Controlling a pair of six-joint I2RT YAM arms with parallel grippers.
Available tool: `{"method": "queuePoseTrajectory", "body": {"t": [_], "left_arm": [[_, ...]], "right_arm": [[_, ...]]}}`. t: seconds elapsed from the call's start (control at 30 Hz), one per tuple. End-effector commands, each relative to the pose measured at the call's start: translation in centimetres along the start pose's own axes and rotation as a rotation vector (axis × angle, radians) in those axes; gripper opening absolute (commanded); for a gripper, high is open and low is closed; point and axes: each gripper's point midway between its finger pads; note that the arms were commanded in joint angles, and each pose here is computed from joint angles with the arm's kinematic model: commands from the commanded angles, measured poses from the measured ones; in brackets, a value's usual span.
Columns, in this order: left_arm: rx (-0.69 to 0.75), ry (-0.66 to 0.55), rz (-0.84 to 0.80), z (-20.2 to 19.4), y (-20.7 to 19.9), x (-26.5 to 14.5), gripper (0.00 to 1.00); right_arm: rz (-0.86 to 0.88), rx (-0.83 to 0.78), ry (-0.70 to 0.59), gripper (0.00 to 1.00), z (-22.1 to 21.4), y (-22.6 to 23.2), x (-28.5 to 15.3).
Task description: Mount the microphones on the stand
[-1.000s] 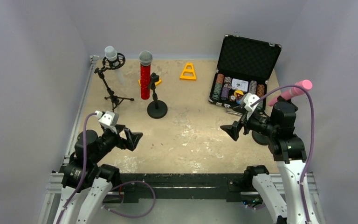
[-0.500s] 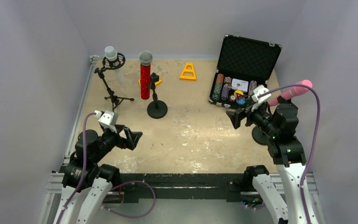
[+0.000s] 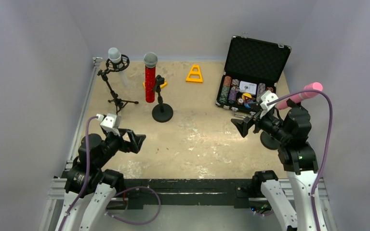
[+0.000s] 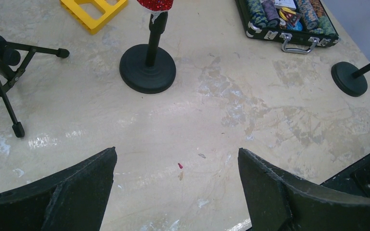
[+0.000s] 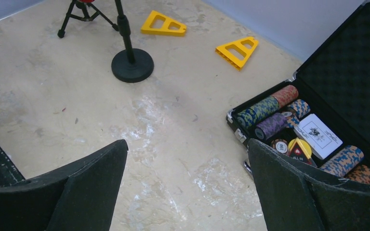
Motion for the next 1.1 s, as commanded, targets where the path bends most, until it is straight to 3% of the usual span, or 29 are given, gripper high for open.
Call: {"method": "queuePoseTrajectory", "body": {"t": [0.0,0.37,0.6,1.07], "left_arm": [[-0.039,-0.032,0.036,0.7,0.5,0.1,0.99],[-0.079,-0.011,0.121,0.9,1.7,0.2,0.99],[-0.058,-0.015,0.096,1.1,1.3,0.0,0.99],[-0.031,-0.030,0.038,1.3,0.3,-0.2,0.99]], "right_arm": [[0.100,-0.037,-0.047,0.99,1.5,1.9,-0.6],[0.029,-0.005,-0.066,0.99,1.7,0.6,-0.2],[-0.062,0.081,-0.098,0.99,2.1,-0.9,0.1],[-0.087,0.059,-0.132,0.99,3.1,-1.4,-0.1]]}}
Point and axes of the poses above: each gripper's point midway between its finger pads, its own x axis out along the fingers, its own y axis along the line the jaws close on, z = x × y
